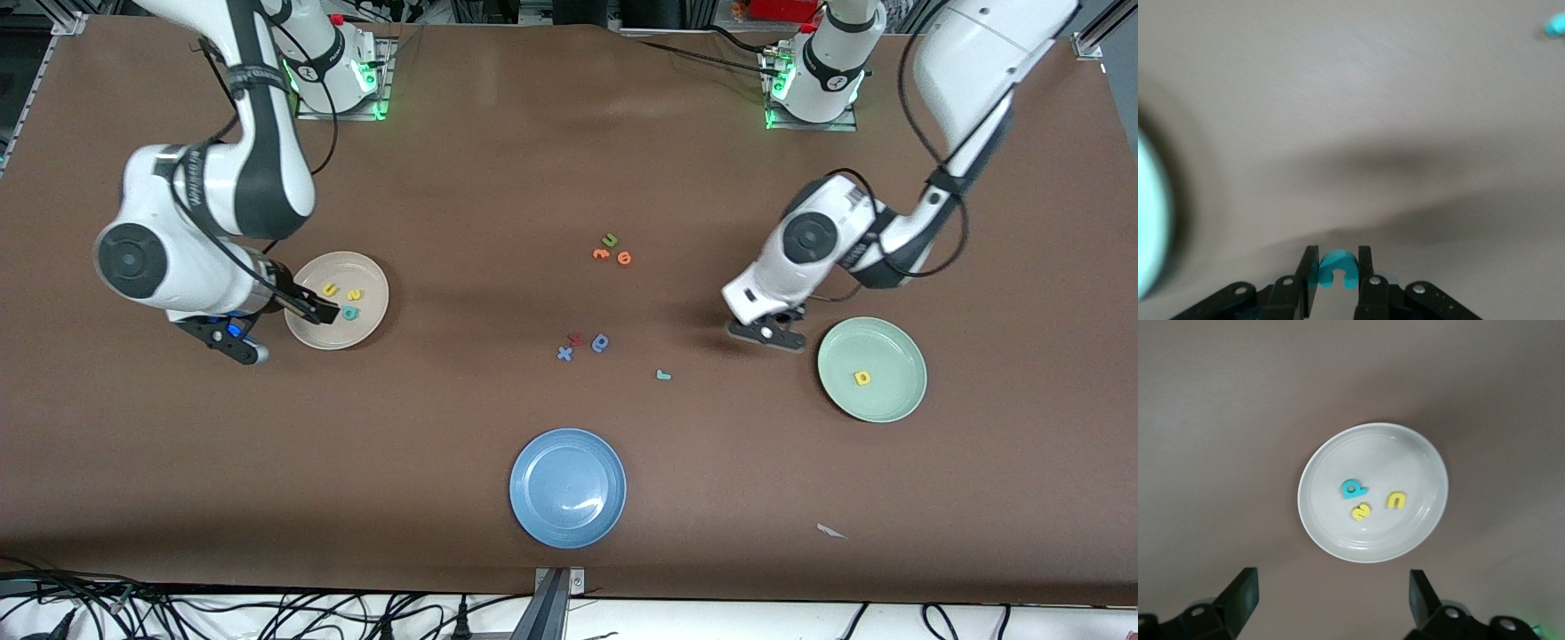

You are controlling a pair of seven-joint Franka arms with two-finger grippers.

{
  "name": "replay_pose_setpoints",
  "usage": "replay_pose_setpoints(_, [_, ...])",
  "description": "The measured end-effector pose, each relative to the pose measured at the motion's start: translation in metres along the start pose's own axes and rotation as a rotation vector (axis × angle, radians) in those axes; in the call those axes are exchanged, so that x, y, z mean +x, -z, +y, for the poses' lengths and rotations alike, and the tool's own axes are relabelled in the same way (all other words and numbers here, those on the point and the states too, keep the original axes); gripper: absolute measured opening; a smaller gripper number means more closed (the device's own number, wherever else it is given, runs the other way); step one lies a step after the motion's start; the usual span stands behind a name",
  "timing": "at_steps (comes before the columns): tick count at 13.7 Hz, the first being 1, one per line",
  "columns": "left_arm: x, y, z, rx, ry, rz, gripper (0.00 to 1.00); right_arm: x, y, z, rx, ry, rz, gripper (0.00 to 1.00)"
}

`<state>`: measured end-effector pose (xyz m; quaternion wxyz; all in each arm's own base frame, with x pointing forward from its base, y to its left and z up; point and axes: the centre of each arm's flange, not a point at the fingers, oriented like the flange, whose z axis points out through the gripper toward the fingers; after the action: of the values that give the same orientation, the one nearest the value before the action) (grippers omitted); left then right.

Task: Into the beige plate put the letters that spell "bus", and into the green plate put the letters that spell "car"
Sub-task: 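Release the cyan letter on the white plate while the left gripper uses the green plate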

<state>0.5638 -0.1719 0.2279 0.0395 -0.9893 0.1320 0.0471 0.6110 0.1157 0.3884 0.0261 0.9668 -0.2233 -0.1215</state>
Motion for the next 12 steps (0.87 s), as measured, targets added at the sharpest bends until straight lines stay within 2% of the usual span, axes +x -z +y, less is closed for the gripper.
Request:
replay_pose_setpoints(2, [0.024,0.037,-0.039,-0.007,-0.037,-0.018,0.28,0.0,0.02,0.004,0.003,0.06,-0.001,1.0])
replay_pose_setpoints(4, [0.034,0.051,-0.084,-0.007,-0.089,-0.014,0.28,-0.006,0.037,0.002,0.001,0.086,-0.016,1.0])
replay_pose_setpoints(7, [0.035,0.019,-0.155,-0.045,-0.129,-0.039,0.28,-0.02,0.056,-0.004,0.015,0.133,-0.032,1.0])
replay_pose_setpoints(9, [0.039,-0.01,-0.182,-0.075,-0.146,-0.046,0.28,-0.024,0.059,-0.003,-0.038,0.191,-0.009,1.0])
replay_pose_setpoints(10, [0.041,-0.021,-0.186,-0.089,-0.153,-0.043,0.35,-0.026,0.062,-0.004,-0.068,0.224,0.016,1.0])
replay_pose_setpoints(11, [0.044,-0.029,-0.185,-0.101,-0.155,-0.04,0.43,-0.027,0.068,-0.006,-0.068,0.253,0.05,1.0])
replay_pose_setpoints(12, [0.047,-0.03,-0.182,-0.105,-0.159,-0.034,0.53,-0.025,0.075,-0.006,-0.039,0.271,0.088,1.0])
